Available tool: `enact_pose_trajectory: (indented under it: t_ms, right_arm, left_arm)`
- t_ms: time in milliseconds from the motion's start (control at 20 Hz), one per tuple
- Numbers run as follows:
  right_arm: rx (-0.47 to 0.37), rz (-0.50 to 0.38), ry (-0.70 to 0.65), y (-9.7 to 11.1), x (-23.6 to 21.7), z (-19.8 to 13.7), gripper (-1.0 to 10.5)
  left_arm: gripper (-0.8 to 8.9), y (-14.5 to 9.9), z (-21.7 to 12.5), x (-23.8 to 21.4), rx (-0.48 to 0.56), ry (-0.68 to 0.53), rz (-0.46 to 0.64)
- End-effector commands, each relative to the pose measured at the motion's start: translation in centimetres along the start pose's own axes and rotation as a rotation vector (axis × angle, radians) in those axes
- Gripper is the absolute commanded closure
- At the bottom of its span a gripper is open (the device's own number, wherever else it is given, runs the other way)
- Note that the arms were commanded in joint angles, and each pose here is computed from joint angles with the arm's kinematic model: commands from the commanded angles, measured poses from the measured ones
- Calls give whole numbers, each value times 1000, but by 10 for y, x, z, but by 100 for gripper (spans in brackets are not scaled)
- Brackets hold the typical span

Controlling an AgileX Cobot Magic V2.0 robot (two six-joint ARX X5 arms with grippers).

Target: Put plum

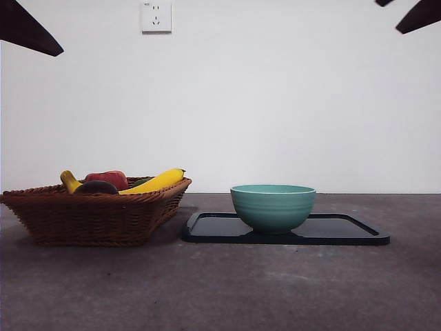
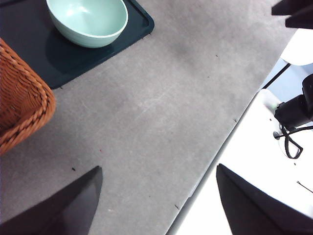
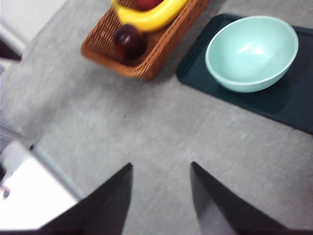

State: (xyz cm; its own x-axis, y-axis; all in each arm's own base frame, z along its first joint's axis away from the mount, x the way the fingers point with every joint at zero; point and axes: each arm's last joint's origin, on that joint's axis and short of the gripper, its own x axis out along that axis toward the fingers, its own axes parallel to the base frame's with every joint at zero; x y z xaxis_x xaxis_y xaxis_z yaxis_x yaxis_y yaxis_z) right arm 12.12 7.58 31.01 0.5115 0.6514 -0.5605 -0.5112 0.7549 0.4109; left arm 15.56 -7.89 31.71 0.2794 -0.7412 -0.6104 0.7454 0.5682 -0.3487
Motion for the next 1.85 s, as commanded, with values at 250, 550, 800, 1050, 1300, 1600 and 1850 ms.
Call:
enact_pose_trajectory:
  t_ms: [250, 550, 800, 1050, 1300, 1600, 1850]
  right_arm:
    - [88, -75, -6, -9, 20, 33, 678]
    - [100, -173, 47, -34, 57, 81, 678]
    - [103, -227, 115, -64, 101, 118, 679]
    - [77, -310, 196, -91, 147, 127, 679]
    - [97, -321, 263, -113, 184, 115, 679]
    - [101, -316, 287, -123, 208, 106, 680]
    - [108, -319, 314, -129, 222, 99, 754]
  left_arm:
    - [440, -2, 7, -2, 40, -29, -5]
    - [440, -2, 8, -2, 45, -36, -4]
    - [440, -2, 8, -2, 47, -37, -4]
    - [440, -2, 8, -2, 47, -37, -4]
    - [440, -2, 8, -2, 46, -37, -4]
    - [440, -2, 8, -2, 47, -38, -4]
    - [440, -2, 8, -2, 46, -38, -4]
